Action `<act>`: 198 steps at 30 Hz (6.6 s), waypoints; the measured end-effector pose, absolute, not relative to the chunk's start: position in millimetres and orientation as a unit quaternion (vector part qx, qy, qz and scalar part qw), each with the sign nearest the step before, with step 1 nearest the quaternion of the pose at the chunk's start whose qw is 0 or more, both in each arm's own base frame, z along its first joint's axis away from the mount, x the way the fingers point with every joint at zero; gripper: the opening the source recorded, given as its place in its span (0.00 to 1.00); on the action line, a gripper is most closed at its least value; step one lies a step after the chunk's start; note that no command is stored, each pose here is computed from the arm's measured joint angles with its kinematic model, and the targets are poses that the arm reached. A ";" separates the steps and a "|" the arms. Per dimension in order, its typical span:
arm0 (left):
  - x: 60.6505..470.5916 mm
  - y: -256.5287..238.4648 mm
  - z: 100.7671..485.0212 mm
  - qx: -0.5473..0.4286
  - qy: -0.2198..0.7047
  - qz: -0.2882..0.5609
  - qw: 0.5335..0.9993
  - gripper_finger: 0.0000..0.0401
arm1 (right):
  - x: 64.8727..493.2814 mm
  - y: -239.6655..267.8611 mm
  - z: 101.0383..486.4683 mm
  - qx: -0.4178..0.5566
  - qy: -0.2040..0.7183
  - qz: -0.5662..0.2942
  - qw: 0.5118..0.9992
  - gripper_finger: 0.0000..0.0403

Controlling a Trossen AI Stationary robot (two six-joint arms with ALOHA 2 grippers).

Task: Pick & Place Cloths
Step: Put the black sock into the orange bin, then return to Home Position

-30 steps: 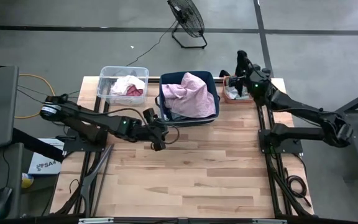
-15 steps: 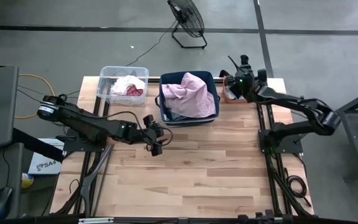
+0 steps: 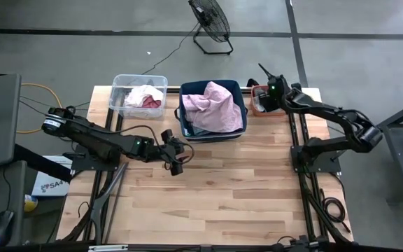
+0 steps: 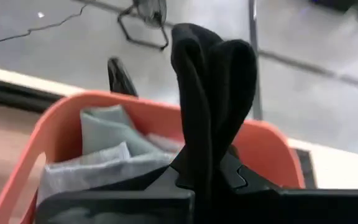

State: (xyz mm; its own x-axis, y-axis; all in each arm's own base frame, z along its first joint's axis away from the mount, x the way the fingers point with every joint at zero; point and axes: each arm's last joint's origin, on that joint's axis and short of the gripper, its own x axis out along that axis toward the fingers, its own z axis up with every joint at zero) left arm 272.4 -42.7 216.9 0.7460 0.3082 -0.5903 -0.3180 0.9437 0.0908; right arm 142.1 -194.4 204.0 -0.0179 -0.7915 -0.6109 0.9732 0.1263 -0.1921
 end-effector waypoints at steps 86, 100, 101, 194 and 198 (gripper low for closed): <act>274.5 -43.9 218.9 -0.018 0.303 0.155 0.940 0.61 | 158.2 -187.1 149.5 0.250 0.376 -0.651 0.610 0.01; 274.5 -43.8 218.8 -0.018 0.303 0.155 0.940 0.61 | 156.6 -189.9 151.7 0.257 0.365 -0.649 0.616 0.01; 274.5 -43.8 218.8 -0.018 0.303 0.155 0.940 0.61 | 155.9 -189.1 154.7 0.258 0.360 -0.650 0.618 0.01; 258.0 -40.4 246.7 -0.025 0.262 0.151 0.953 0.61 | 172.4 -48.7 265.0 0.183 0.236 -0.276 0.914 0.01; 252.1 -40.3 256.3 -0.017 0.250 0.125 0.960 0.61 | 179.3 -21.3 267.7 0.162 0.233 -0.210 0.936 0.01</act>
State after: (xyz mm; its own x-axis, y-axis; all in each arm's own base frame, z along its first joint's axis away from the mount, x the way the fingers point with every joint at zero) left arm 252.1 -40.3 256.3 0.8436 0.2319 -0.4843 -0.2493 0.9680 0.0292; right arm 179.3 -21.3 267.7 0.8032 -0.3177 -0.5039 0.4688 0.8590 0.2057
